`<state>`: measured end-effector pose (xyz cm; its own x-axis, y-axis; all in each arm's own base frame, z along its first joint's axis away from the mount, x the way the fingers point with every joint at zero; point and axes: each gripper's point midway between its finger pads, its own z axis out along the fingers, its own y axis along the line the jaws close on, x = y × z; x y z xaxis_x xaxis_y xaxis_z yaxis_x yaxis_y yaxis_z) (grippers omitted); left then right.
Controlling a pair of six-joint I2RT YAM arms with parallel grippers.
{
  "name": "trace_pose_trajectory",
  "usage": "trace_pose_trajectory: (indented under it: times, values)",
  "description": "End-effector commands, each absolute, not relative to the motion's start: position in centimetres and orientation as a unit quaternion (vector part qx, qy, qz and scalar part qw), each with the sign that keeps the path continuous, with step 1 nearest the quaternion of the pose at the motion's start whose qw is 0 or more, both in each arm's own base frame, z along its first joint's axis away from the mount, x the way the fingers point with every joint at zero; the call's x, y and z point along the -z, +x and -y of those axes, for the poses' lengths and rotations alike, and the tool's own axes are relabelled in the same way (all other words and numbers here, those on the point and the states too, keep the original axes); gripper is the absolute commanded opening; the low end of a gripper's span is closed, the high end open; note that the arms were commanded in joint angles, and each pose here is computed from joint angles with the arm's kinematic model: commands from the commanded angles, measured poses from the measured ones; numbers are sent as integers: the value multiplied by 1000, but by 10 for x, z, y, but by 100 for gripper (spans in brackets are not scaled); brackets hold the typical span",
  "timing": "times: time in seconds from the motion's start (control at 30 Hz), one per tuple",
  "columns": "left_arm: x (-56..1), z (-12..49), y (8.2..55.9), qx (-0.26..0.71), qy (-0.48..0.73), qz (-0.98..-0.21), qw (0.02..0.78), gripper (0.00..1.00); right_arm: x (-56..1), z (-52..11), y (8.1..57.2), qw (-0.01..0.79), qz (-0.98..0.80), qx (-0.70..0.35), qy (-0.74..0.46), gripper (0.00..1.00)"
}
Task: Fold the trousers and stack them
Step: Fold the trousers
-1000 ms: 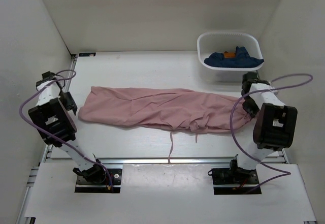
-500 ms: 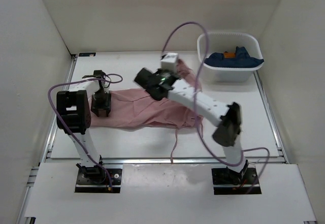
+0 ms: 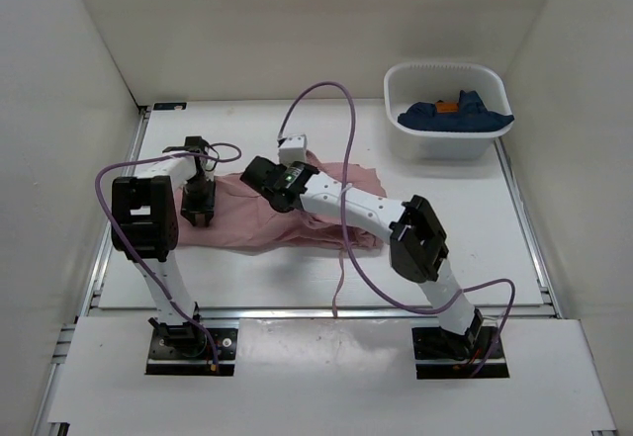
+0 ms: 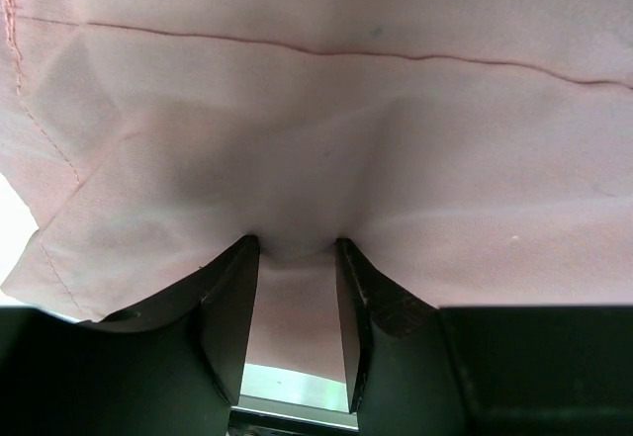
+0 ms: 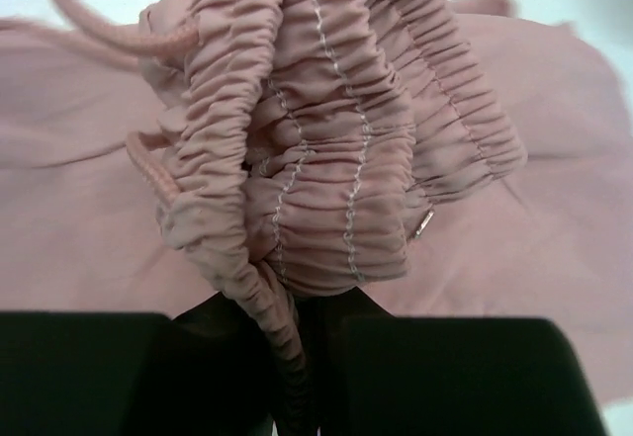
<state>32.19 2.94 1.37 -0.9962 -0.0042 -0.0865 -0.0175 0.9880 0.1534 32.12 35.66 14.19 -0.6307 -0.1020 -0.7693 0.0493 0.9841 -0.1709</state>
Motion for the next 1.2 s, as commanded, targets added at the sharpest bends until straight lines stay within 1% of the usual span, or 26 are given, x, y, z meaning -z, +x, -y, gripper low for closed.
trace_pose_trajectory:
  times: [0.0, 0.03, 0.1, 0.13, 0.17, 0.2, 0.23, 0.27, 0.3, 0.37, 0.4, 0.47, 0.5, 0.53, 0.57, 0.63, 0.67, 0.7, 0.77, 0.8, 0.87, 0.9, 0.93, 1.0, 1.07, 1.17]
  values:
    - [-11, -25, 335, -66, -7, -996, 67, 48, -148, -432, 313, 422, -903, -22, -78, 0]
    - [-11, -25, 335, -66, -7, -996, 67, 48, -137, -441, 312, 409, -905, -22, -113, 10]
    - [-14, -25, 338, -66, -7, -995, 71, 52, -138, -469, 292, 379, -907, -67, -170, 37]
    - [-14, -25, 338, -66, -7, -995, 71, 54, -136, -470, 288, 370, -903, -66, -210, 62]
    - [-17, -26, 339, -70, -8, -995, 76, 56, -141, -477, 275, 367, -897, -76, -237, 72]
    - [-17, -29, 339, -71, -12, -994, 76, 61, -149, -485, 268, 371, -887, -92, -260, 78]
    - [-21, -33, 340, -71, -18, -994, 82, 62, -170, -489, 255, 388, -867, -101, -297, 88]
    - [-21, -35, 340, -76, -18, -994, 82, 63, -172, -487, 247, 391, -859, -100, -316, 92]
    - [-26, -40, 343, -77, -27, -993, 90, 65, -202, -490, 241, 415, -842, -125, -321, 97]
    - [-32, -47, 344, -83, -35, -991, 95, 66, -224, -487, 230, 442, -821, -121, -342, 99]
    - [-36, -53, 349, -88, -42, -990, 102, 67, -253, -480, 233, 466, -813, -131, -323, 99]
    - [-46, -60, 353, -99, -49, -988, 112, 69, -264, -465, 236, 481, -817, -123, -294, 99]
    - [-58, -65, 360, -111, -52, -984, 130, 69, -279, -446, 245, 500, -818, -107, -263, 99]
    - [-69, -68, 365, -118, -55, -981, 146, 69, -278, -432, 255, 501, -825, -93, -244, 99]
    - [-77, -70, 367, -124, -57, -979, 154, 69, -273, -417, 258, 494, -837, -87, -219, 99]
    - [-101, -76, 379, -139, -63, -970, 188, 70, -254, -387, 274, 472, -861, -58, -182, 95]
    - [-116, -76, 381, -139, -65, -967, 204, 71, -248, -377, 277, 459, -874, -67, -143, 88]
    - [-133, -78, 387, -145, -69, -962, 223, 73, -228, -357, 287, 437, -890, -50, -121, 84]
    - [-160, -75, 392, -144, -69, -954, 254, 73, -215, -341, 292, 408, -908, -70, -67, 77]
    - [-174, -61, 396, -133, -55, -953, 268, 73, -190, -320, 296, 374, -924, -60, -44, 70]
    - [-186, -36, 396, -99, -28, -955, 279, 73, -179, -302, 299, 354, -932, -79, 0, 67]
    - [-190, -10, 394, -77, 0, -956, 283, 73, -152, -280, 300, 328, -942, -68, 31, 67]
    - [-181, 10, 390, -48, 22, -960, 274, 74, -147, -282, 305, 329, -939, -93, 40, 70]
    - [-163, 35, 378, -35, 56, -966, 250, 74, -129, -275, 306, 294, -946, -123, 57, 78]
    - [-124, 62, 360, -38, 100, -973, 205, 74, -105, -268, 304, 263, -956, -117, 61, 78]
    - [-72, 66, 340, -72, 127, -977, 155, 73, -72, -245, 297, 231, -970, -47, 64, 76]
